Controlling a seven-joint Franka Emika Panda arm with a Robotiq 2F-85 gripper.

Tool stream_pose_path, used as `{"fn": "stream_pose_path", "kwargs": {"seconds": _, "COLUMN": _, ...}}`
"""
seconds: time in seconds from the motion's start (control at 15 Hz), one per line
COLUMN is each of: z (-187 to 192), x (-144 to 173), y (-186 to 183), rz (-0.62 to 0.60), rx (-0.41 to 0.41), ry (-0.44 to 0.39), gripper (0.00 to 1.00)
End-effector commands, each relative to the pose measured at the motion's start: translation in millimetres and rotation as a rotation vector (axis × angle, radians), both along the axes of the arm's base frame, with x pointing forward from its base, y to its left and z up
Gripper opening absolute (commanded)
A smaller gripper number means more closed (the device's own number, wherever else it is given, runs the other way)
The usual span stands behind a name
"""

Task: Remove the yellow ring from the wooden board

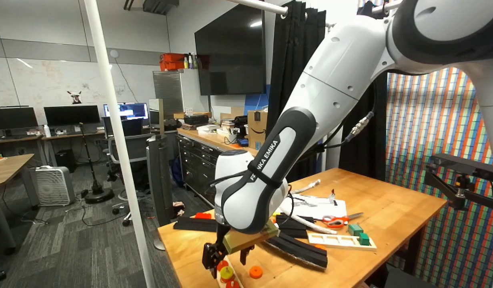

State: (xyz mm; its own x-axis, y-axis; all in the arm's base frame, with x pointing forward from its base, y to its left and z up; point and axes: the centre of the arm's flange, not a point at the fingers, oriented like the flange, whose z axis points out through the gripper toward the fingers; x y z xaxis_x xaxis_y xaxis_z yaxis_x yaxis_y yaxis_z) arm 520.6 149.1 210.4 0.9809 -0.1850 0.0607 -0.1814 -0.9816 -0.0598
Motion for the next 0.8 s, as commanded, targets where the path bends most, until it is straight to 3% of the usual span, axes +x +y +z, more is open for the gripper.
{"fn": "stream_pose_path", "kwargs": {"seconds": 0.0, "z": -1.7, "x": 12.5, "y": 0.9, "rz": 0.007, "rx": 0.015, "ry": -0.005, "gripper": 1.00}}
{"fn": "stream_pose_path", "kwargs": {"seconds": 0.73, "z": -4.1, "x": 19.1, "y": -3.5, "rz": 0.019, "rx": 0.017, "ry": -0.002, "gripper": 1.00}}
